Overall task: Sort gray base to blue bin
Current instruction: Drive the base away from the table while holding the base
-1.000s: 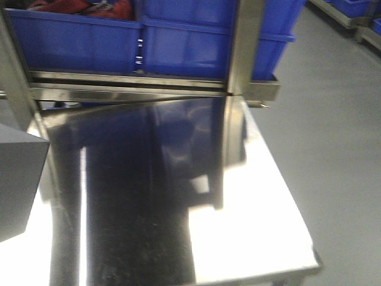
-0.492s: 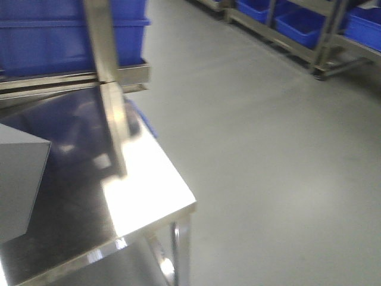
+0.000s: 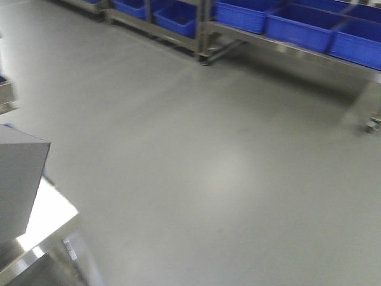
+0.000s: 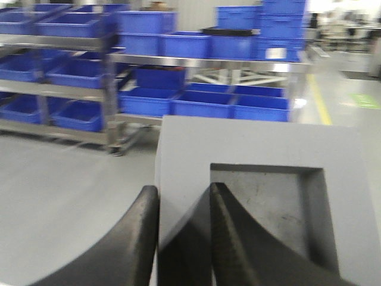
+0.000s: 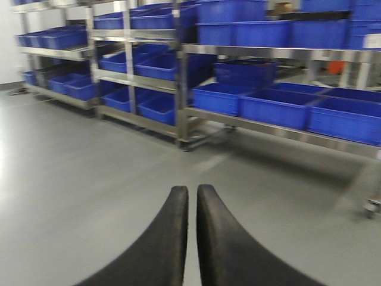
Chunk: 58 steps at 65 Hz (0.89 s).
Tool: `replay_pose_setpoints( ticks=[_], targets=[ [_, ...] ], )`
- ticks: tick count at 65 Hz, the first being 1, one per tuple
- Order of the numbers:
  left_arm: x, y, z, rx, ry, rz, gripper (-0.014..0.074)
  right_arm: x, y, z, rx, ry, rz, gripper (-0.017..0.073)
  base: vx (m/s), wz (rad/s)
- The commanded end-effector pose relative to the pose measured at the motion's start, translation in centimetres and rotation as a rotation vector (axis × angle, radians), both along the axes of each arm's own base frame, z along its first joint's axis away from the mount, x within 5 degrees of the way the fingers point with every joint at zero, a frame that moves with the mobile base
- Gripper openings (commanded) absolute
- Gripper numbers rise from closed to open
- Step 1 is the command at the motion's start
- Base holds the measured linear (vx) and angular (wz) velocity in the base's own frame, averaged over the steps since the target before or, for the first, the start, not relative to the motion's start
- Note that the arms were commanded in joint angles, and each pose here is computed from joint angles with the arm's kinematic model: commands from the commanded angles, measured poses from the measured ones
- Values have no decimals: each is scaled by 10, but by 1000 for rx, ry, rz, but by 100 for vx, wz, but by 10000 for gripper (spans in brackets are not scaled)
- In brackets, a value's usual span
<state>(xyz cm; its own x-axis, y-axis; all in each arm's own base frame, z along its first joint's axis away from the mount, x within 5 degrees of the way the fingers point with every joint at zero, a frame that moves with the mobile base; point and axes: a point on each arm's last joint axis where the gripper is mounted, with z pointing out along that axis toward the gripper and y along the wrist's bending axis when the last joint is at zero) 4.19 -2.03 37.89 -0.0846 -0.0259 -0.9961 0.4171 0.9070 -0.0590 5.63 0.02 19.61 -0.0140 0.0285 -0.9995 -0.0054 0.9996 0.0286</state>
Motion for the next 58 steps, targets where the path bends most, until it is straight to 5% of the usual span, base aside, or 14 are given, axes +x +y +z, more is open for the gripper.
replay_pose_setpoints(
  ticks=[1, 58],
  targets=[
    [0, 0, 17, -68, -95, -4, 150, -1, 0, 7, -13, -80, -3, -4, 5, -81],
    [0, 0, 16, -65, -89, -4, 150, -1, 0, 7, -13, -80, -3, -4, 11, -60]
  ],
)
